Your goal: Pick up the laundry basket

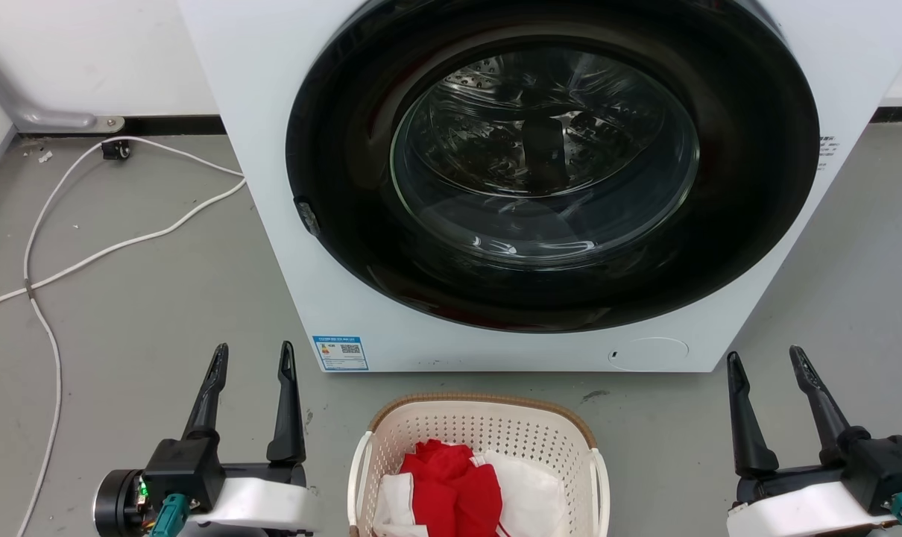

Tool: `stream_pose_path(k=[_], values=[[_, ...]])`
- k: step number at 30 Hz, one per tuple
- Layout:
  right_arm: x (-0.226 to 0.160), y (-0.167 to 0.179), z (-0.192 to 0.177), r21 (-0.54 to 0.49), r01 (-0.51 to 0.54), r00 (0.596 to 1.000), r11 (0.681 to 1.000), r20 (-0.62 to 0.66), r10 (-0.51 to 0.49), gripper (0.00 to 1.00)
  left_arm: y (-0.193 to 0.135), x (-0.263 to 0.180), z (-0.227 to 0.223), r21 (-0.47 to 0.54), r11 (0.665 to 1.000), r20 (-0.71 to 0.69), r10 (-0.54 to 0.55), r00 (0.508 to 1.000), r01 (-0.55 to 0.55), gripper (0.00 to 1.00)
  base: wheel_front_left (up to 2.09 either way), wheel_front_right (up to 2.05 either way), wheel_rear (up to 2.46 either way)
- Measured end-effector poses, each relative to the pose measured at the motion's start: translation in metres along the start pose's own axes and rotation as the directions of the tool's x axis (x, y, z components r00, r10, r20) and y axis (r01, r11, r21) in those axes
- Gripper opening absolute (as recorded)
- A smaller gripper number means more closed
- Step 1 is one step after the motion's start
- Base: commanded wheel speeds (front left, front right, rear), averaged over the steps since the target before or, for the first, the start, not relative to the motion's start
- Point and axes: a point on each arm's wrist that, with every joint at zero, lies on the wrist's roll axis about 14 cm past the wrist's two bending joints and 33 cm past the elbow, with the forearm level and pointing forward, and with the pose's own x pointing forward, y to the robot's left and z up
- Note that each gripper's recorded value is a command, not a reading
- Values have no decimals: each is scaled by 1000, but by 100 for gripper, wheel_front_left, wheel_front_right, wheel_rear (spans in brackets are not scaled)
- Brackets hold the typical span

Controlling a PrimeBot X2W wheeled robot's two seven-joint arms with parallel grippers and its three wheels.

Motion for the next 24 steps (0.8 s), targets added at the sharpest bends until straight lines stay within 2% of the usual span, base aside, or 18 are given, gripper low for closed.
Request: stream_pose_path(k=[24], values=[[0, 1, -4, 23, 1, 1000, 1000, -12, -1, 100, 3, 1, 1, 37, 999, 4, 17, 1000, -18, 100, 0, 0, 0]])
